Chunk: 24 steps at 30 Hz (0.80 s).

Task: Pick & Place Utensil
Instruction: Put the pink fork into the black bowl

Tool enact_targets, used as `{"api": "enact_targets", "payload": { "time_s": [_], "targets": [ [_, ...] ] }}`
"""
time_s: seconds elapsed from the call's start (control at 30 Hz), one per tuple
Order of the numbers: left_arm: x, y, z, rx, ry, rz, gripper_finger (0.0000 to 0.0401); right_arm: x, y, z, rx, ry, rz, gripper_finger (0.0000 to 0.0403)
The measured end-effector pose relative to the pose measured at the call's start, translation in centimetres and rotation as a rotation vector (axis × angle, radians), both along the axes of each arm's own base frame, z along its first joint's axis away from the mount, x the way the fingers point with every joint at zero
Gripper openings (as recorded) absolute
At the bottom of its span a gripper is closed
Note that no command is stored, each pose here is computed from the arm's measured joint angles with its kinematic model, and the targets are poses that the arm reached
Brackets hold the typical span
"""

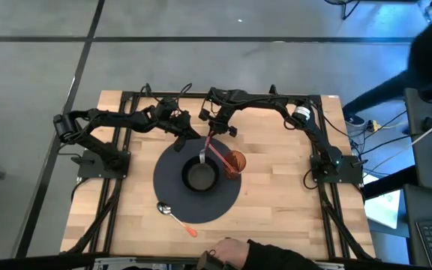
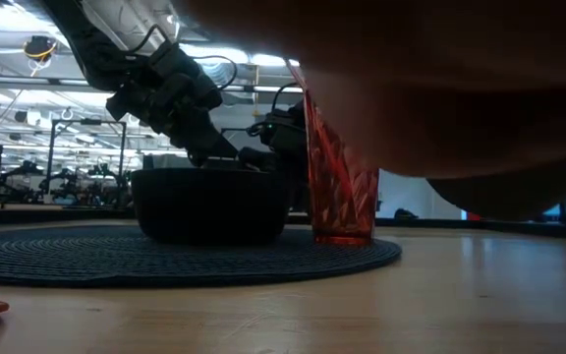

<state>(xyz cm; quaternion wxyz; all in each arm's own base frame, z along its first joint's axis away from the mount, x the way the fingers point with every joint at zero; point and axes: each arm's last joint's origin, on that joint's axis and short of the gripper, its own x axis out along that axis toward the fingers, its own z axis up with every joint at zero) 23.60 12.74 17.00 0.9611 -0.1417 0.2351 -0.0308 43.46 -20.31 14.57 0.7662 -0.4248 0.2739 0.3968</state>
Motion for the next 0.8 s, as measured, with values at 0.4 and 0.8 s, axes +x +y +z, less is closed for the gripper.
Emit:
{"api": "enact_targets", "payload": {
  "time_s": [0.4, 0.8],
  "targets": [
    [0.0, 0.0, 0.0, -0.019, 0.003, 0.009, 0.0004, 0.28, 0.48, -0.06, -0.021, 0.013, -0.006, 0.0002],
    [-0.01, 0.0, -0.02, -0.032, 0.007, 0.015, 0.0004, 0.47, 0.61, 0.03, -0.031, 0.03, -0.034, 0.0001]
  ]
}}
